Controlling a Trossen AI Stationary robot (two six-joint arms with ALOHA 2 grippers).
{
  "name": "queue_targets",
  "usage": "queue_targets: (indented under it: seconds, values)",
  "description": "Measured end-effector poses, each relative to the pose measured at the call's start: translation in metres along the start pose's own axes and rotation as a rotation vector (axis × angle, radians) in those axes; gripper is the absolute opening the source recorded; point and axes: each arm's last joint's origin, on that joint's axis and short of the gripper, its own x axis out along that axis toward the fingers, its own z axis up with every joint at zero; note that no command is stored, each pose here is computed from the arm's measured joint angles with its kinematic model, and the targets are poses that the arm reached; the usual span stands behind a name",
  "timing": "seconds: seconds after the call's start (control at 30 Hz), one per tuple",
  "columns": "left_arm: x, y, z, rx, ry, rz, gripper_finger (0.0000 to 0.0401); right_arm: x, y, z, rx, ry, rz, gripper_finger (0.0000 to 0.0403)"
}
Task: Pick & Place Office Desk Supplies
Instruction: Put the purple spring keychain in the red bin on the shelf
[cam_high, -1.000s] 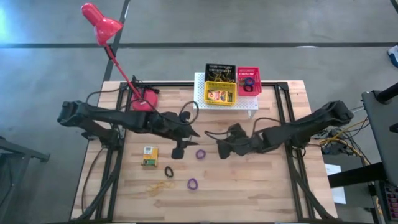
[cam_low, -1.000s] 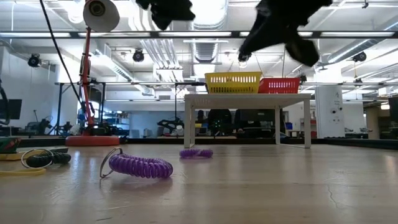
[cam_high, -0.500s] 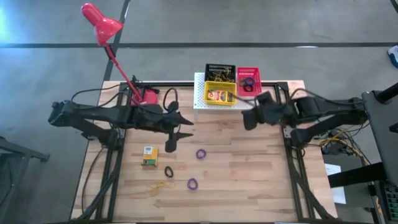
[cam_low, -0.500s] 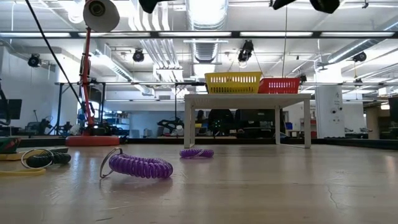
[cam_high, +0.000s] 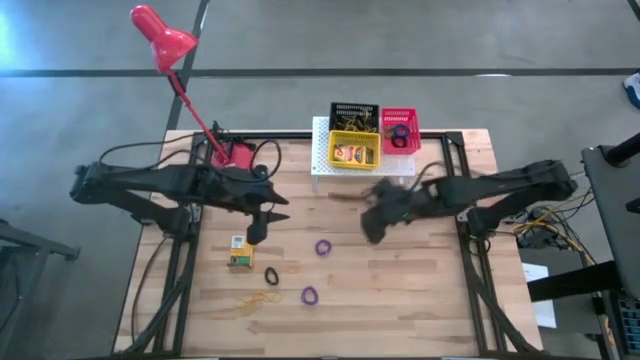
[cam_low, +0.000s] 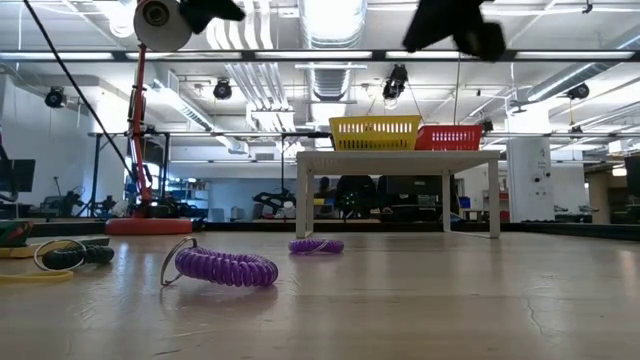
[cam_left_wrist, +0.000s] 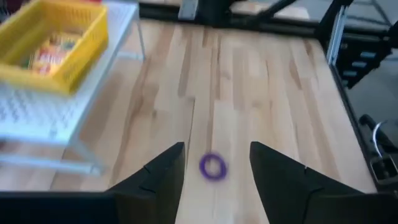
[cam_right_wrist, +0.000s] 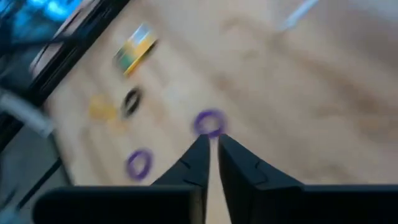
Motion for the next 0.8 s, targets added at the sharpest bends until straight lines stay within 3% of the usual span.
queue_targets:
  seconds: [0.13,0.23,0.53,0.8]
  values:
    - [-0.015,0.003,-0.009,-0.013,0.063,0.018,0.0179,0.051,0.015,-0.016,-0.026,0.104,0.14,0.0072]
    - [-0.022,0.004,-0.013,-0.03,0.088,0.023,0.0177,0.088,0.018,-0.023,-0.026,0.143,0.172,0.0112]
    - [-0.034,0.006,-0.023,-0.045,0.161,0.037,0.0176,0.173,0.013,-0.032,-0.162,0.205,0.06,0.0191]
    - [-0.035,0.007,-0.028,-0.041,0.202,0.041,0.0176,0.225,0.015,-0.042,-0.221,0.286,-0.067,0.0184]
